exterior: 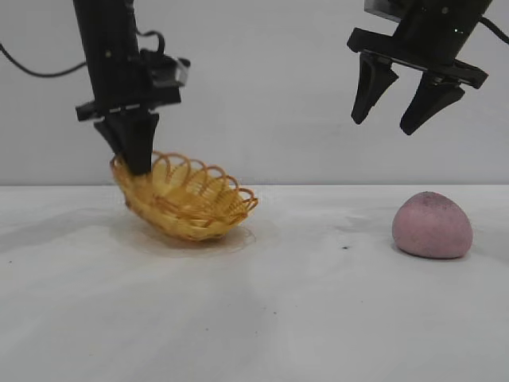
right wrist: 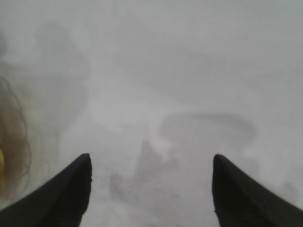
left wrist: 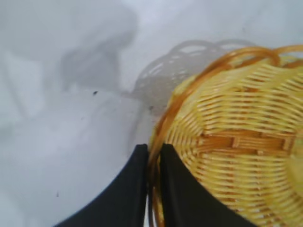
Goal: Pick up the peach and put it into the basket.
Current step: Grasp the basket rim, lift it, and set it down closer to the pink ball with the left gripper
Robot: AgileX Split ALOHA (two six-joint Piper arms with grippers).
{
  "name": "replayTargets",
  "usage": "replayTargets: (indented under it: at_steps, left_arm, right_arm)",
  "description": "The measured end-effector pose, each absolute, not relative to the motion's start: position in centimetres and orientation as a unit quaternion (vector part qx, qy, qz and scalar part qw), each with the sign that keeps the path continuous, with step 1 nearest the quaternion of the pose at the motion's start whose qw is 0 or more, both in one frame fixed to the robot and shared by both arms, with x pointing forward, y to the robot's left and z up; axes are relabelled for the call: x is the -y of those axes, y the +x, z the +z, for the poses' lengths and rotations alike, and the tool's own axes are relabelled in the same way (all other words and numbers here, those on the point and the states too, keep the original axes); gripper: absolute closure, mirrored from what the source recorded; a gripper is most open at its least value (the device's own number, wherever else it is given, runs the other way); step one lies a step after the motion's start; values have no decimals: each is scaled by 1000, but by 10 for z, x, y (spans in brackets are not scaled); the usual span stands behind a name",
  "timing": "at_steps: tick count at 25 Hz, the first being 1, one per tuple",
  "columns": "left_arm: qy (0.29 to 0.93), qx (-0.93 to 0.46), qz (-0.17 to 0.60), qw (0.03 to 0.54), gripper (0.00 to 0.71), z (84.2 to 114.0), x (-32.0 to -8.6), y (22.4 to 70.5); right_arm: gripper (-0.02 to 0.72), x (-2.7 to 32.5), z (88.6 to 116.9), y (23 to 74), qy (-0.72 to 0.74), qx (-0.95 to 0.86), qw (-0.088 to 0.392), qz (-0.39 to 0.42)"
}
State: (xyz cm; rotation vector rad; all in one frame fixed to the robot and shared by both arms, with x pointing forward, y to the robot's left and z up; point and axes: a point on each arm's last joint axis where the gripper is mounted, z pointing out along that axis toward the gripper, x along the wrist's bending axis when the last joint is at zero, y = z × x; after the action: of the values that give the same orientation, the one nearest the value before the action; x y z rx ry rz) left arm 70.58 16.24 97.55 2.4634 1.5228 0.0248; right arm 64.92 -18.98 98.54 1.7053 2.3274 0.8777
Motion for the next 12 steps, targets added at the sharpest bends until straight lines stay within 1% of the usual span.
replayTargets:
  at_steps: [2,5,7,9,11,12]
  left_arm:
    - [819,-556,10,139,710,992,-162,703]
    - [790,-589,-13,169,710,1008,-158,696]
    - [782,-597,-36,175,710,1009,-156,687]
    - [772,-609,-63,169,710,1006,-156,675]
    - [756,-627,-90,164,710,994,-157,662]
    - [747,-636,-96,171,710,991,-157,656]
  right_arm:
    - [246,190,985,649,564,-770,63,290]
    - [246,190,986,649,564,-770,64,291]
    - [246,190,986,650,565,-769,67,293]
    - [246,190,986,650,565,-769,68,293]
    - [246,190,986,650,565,-768,69,294]
    - [246,190,986,650,564,-768,69,294]
